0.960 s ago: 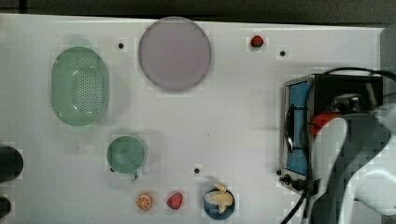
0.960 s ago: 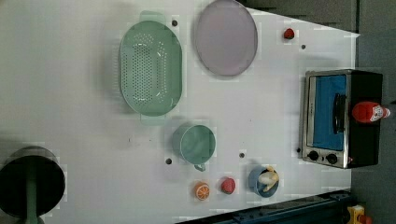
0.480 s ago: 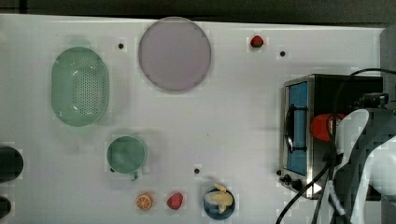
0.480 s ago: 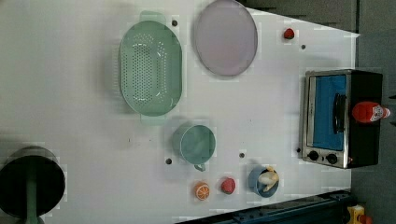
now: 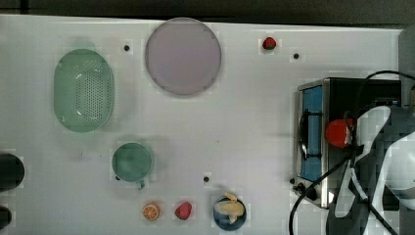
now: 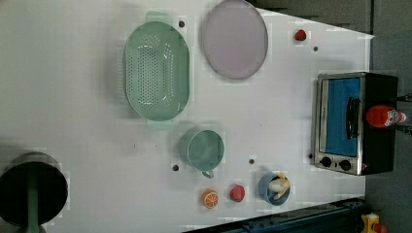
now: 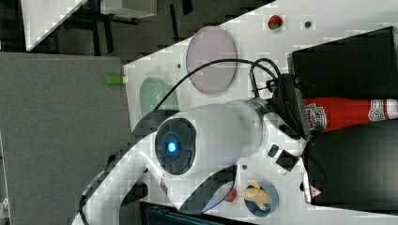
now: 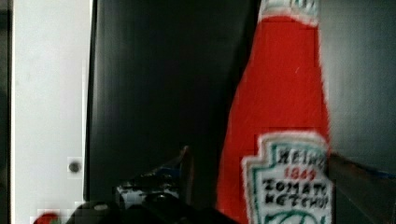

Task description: Pick Ketchup from oven and place it on table.

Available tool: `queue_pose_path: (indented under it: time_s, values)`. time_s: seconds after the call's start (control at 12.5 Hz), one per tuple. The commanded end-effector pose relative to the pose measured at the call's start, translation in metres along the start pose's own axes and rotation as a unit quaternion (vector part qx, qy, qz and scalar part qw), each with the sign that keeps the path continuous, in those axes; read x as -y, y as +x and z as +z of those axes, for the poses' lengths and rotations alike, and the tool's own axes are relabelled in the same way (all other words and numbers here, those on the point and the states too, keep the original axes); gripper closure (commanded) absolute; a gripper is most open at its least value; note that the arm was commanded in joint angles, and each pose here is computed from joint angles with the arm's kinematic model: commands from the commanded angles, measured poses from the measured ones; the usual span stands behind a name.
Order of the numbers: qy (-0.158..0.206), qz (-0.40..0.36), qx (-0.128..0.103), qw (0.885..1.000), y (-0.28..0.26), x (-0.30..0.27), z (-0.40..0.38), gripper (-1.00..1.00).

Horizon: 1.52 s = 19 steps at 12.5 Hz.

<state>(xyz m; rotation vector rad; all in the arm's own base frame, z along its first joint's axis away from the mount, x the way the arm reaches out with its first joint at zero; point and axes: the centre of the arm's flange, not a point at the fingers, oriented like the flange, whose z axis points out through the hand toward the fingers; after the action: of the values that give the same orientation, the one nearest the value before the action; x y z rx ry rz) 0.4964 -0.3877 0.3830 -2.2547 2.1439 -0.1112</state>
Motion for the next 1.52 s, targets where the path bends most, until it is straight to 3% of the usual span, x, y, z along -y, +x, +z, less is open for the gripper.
queue_pose_path:
  time_s: [0.08,0.16,0.32,0.4,0.72,1.04,1.28,1.52]
  values:
    - [-0.005,0.003,0.014,1.000,0.000,0.000,0.011,-1.00]
    - [-0.009,0.004,0.015,1.000,0.000,-0.001,0.016,-0.92]
    - [-0.013,0.003,0.017,1.000,-0.001,-0.001,0.021,-0.43]
    - [-0.011,0.003,0.017,1.000,-0.002,0.000,0.019,-0.29]
    - [0.001,-0.008,0.008,1.000,-0.002,0.008,-0.001,-0.29]
    - [-0.010,-0.114,-0.010,0.993,-0.029,0.036,-0.081,-0.29]
    - [0.003,-0.241,0.005,0.970,-0.081,0.062,-0.132,-0.29]
    - [0.020,-0.380,0.022,0.925,-0.152,0.089,-0.155,-0.29]
